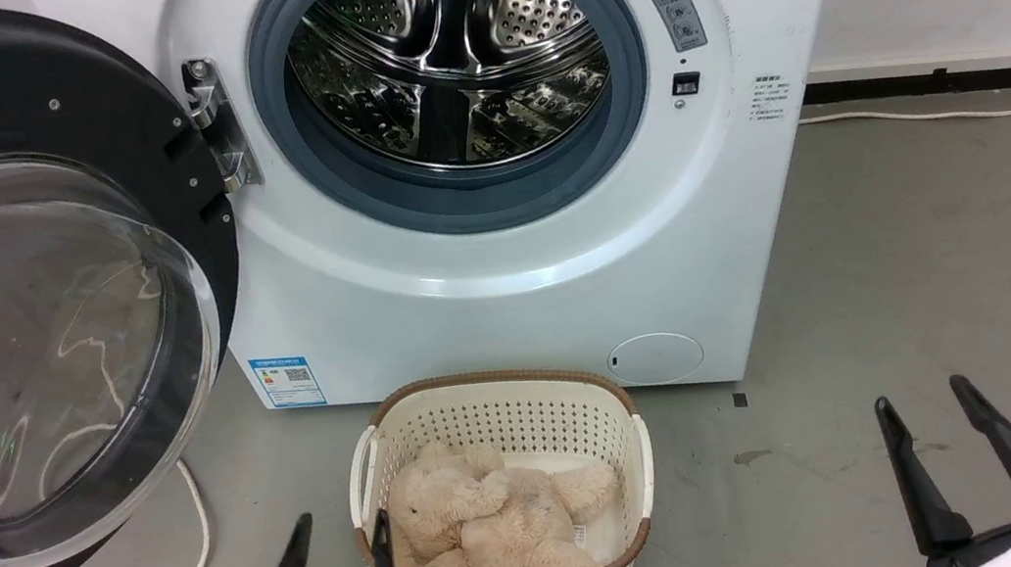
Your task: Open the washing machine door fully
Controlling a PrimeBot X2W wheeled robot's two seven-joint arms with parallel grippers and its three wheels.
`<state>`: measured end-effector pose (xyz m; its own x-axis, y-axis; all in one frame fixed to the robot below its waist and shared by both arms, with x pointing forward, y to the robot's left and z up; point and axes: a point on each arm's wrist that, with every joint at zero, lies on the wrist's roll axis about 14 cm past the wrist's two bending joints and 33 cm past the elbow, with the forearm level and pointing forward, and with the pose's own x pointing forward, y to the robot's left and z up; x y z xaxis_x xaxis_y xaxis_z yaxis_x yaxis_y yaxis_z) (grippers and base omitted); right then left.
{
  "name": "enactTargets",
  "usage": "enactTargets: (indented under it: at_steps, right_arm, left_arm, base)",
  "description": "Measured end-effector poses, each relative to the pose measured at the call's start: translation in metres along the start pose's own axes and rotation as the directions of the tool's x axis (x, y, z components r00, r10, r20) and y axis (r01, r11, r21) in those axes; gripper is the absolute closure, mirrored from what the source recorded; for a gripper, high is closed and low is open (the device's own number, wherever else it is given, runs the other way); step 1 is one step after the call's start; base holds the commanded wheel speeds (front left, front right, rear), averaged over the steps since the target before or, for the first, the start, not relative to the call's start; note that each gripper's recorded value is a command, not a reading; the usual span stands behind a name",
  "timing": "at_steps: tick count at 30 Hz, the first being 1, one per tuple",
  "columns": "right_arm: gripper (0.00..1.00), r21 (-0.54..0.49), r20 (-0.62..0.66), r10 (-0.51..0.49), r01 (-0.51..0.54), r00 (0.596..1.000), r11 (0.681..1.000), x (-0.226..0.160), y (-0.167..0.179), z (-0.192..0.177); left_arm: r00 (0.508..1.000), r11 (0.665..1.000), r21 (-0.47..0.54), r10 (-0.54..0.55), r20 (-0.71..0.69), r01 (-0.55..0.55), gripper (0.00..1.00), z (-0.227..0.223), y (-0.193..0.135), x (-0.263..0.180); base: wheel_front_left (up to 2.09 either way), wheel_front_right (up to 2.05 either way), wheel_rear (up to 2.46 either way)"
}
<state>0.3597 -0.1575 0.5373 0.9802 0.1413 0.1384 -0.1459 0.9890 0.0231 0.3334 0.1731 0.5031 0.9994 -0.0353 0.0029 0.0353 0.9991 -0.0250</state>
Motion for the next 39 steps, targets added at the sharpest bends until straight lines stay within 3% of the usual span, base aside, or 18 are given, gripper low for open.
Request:
enactTargets:
  at_steps: [18,23,30,31,39]
  right_arm:
    - [0.00,0.012,-0.038,0.024,-0.024,0.999,1.000,-0.001,0.008,-0.012]
    - [0.00,0.013,-0.048,0.029,-0.029,0.998,0.999,0.000,0.010,-0.015]
    - [0.00,0.015,-0.054,0.034,-0.033,0.998,0.999,0.001,0.011,-0.017]
    - [1.00,0.015,-0.053,0.034,-0.034,0.998,0.999,0.001,0.011,-0.017]
    - [1.00,0.014,-0.058,0.031,-0.030,0.998,0.999,0.001,0.010,-0.017]
  left_arm:
    - [0.993,0.992,-0.104,0.079,0.091,-0.070,0.00,0.021,0.011,-0.002]
    - [0.994,0.987,-0.164,0.016,0.107,0.002,0.00,0.025,0.003,-0.002]
    - [0.996,0.990,-0.142,-0.007,0.089,0.019,0.00,0.024,0.006,0.000]
    - [0.996,0.990,-0.142,-0.006,0.087,0.018,1.00,0.023,0.006,0.000]
    - [0.996,0.989,-0.145,-0.006,0.087,0.019,1.00,0.023,0.005,0.001]
  base:
    - [0.00,0.00,0.00]
    - [0.00,0.00,0.00]
    - [0.00,0.00,0.00]
    - [0.00,0.00,0.00]
    - [0.00,0.00,0.00]
